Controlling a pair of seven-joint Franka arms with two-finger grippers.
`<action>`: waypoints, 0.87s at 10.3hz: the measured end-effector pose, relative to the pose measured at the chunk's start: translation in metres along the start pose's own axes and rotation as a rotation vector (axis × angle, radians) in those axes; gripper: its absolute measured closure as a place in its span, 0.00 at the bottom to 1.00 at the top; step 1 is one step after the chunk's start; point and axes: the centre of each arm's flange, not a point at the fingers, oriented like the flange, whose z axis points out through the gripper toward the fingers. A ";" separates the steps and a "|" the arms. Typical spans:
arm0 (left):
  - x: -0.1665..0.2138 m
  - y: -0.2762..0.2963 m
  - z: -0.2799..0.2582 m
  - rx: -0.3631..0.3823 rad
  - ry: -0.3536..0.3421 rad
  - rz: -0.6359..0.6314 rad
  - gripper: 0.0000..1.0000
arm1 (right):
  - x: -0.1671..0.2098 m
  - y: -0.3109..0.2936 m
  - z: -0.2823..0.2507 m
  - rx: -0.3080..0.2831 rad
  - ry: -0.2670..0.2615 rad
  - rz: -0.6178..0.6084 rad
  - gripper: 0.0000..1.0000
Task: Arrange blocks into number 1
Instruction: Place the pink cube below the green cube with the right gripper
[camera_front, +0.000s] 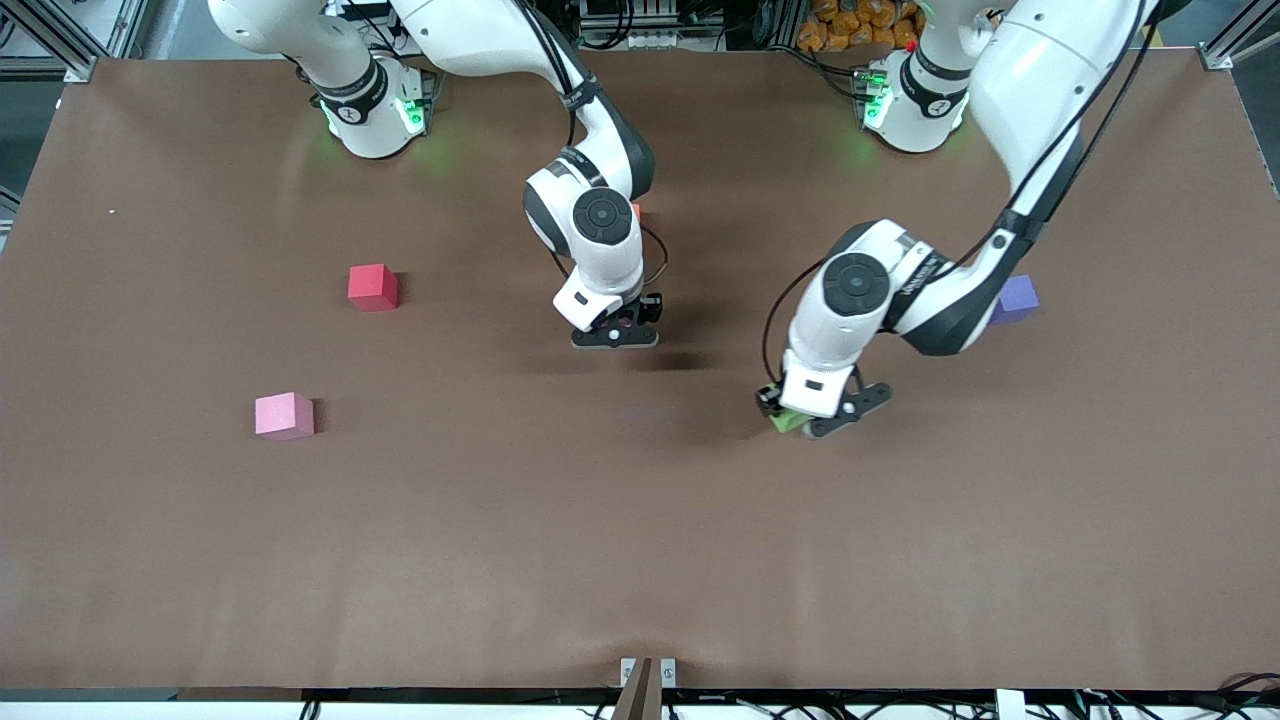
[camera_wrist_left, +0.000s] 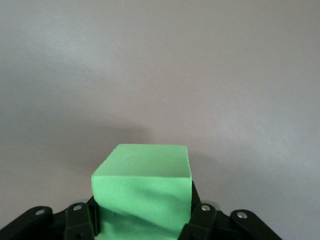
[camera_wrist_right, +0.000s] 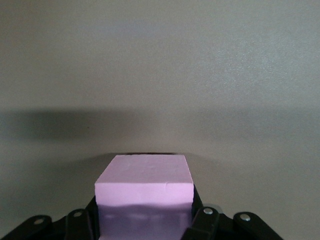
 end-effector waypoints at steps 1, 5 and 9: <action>-0.006 0.007 0.003 -0.002 -0.005 0.016 0.39 | 0.000 0.000 0.000 0.000 0.000 0.000 0.35; -0.002 0.011 0.000 -0.010 0.001 0.015 0.39 | 0.000 0.000 0.000 0.000 -0.001 0.000 0.19; 0.001 0.009 0.001 -0.008 0.002 0.038 0.39 | 0.004 0.007 -0.007 0.006 0.006 0.012 0.00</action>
